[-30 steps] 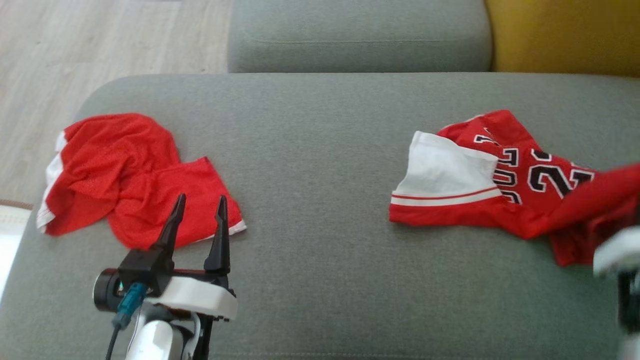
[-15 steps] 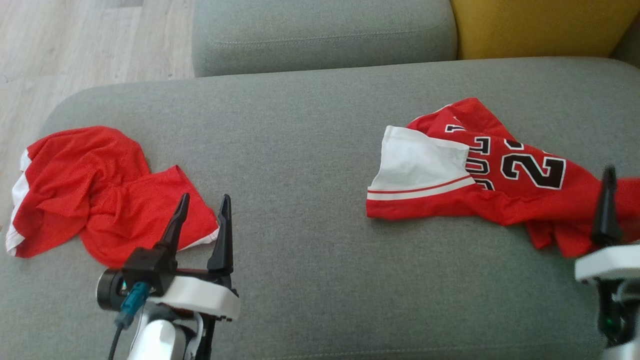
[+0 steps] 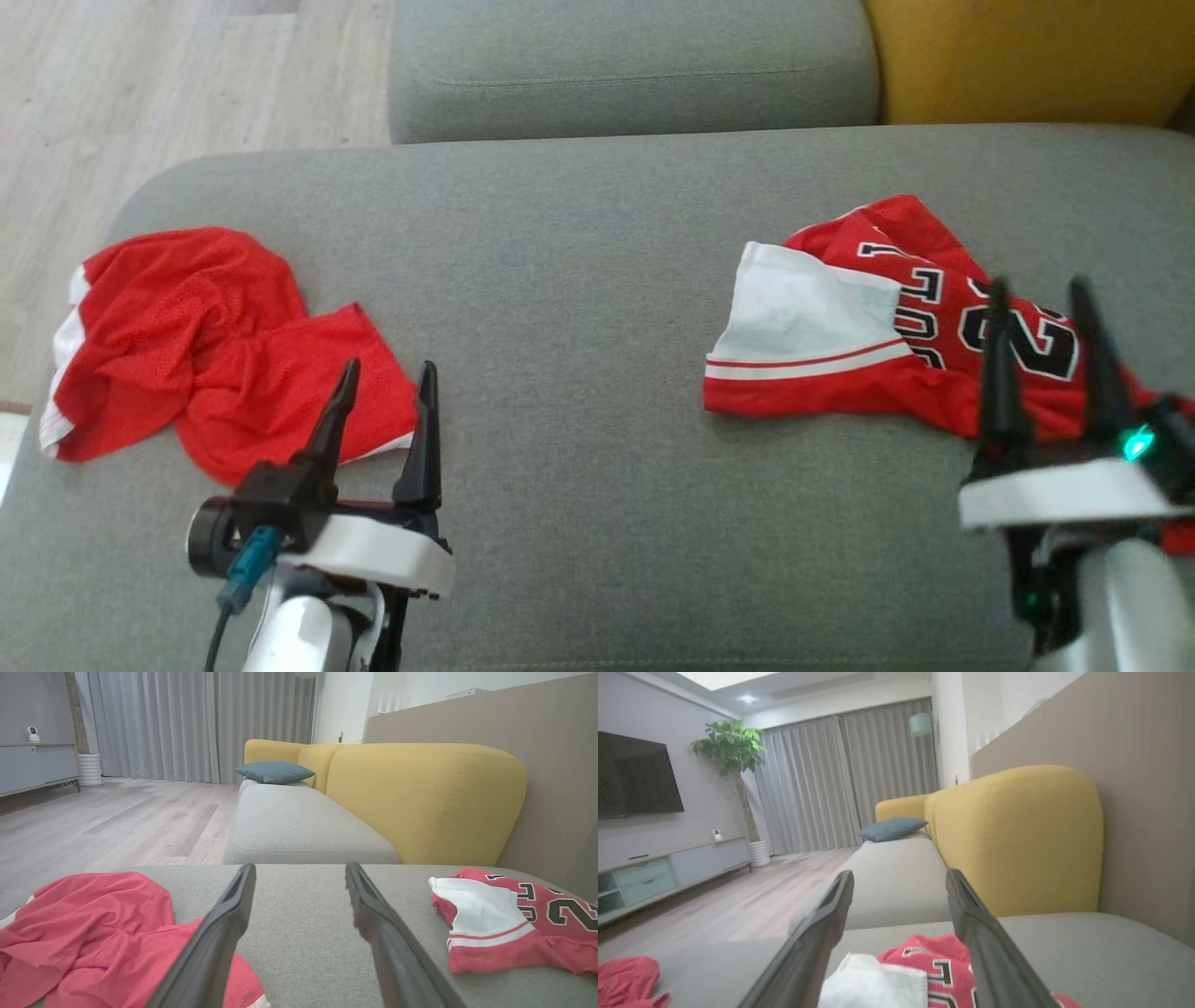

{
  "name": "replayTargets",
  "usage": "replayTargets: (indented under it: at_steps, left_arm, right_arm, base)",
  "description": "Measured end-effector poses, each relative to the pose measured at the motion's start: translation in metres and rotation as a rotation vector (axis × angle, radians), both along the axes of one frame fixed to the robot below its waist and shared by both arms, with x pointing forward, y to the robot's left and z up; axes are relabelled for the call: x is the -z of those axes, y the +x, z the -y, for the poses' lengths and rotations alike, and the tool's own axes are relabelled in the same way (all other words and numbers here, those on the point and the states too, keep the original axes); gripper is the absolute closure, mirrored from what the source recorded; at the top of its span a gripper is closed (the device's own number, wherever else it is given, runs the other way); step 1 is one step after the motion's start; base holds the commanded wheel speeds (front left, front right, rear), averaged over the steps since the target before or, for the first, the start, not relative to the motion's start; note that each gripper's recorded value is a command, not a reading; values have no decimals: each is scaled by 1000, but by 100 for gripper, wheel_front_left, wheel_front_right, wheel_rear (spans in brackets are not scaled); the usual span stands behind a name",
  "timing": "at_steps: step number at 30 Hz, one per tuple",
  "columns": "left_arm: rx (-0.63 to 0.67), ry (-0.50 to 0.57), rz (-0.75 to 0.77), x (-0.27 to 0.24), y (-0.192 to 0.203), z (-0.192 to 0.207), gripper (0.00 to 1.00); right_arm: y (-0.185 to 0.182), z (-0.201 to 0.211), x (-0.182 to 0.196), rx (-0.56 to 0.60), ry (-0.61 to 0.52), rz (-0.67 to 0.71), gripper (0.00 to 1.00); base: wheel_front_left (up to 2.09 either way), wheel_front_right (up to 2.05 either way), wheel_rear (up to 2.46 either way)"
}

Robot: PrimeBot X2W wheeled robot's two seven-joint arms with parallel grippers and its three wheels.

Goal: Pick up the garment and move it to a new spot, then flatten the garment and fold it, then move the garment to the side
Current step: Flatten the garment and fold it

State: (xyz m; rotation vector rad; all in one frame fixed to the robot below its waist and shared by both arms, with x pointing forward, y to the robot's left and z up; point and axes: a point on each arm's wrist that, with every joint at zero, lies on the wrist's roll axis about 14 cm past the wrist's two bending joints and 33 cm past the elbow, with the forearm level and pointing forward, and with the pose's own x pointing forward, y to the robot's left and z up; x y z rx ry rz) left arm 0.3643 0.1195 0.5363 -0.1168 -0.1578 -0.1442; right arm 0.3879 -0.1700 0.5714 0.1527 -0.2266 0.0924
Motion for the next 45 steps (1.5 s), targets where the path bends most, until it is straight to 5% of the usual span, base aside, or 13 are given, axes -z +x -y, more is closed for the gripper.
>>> replayTargets:
  at_steps: [4, 8, 24, 35, 36, 37, 45]
  left_arm:
    - [-7, 0, -1, 0, -3, -2, 0]
    - [-21, 0, -8, 3, -5, -7, 0]
    - [-115, 14, -85, 26, 2, -39, 0]
    - [-144, 9, -132, 41, 5, -49, 0]
    - [-142, 7, -134, 41, 6, -48, 0]
    - [-140, 7, -135, 42, 6, -47, 0]
    - [-119, 8, -121, 38, 12, -41, 0]
  right_arm:
    - [-9, -9, 47, -26, 11, -127, 0]
    - [-4, -16, 55, -44, 12, -147, 0]
    - [96, -54, 106, -119, -178, -423, 0]
    - [112, -64, 149, -140, -208, -562, 0]
    - [112, -64, 150, -140, -210, -567, 24]
    - [112, -63, 151, -139, -211, -569, 100]
    - [118, -63, 138, -132, -192, -510, 100]
  base:
    - [0, 0, 0]
    - [0, 0, 0]
    - [0, 0, 0]
    - [0, 0, 0]
    - [0, 0, 0]
    - [0, 0, 0]
    - [0, 0, 0]
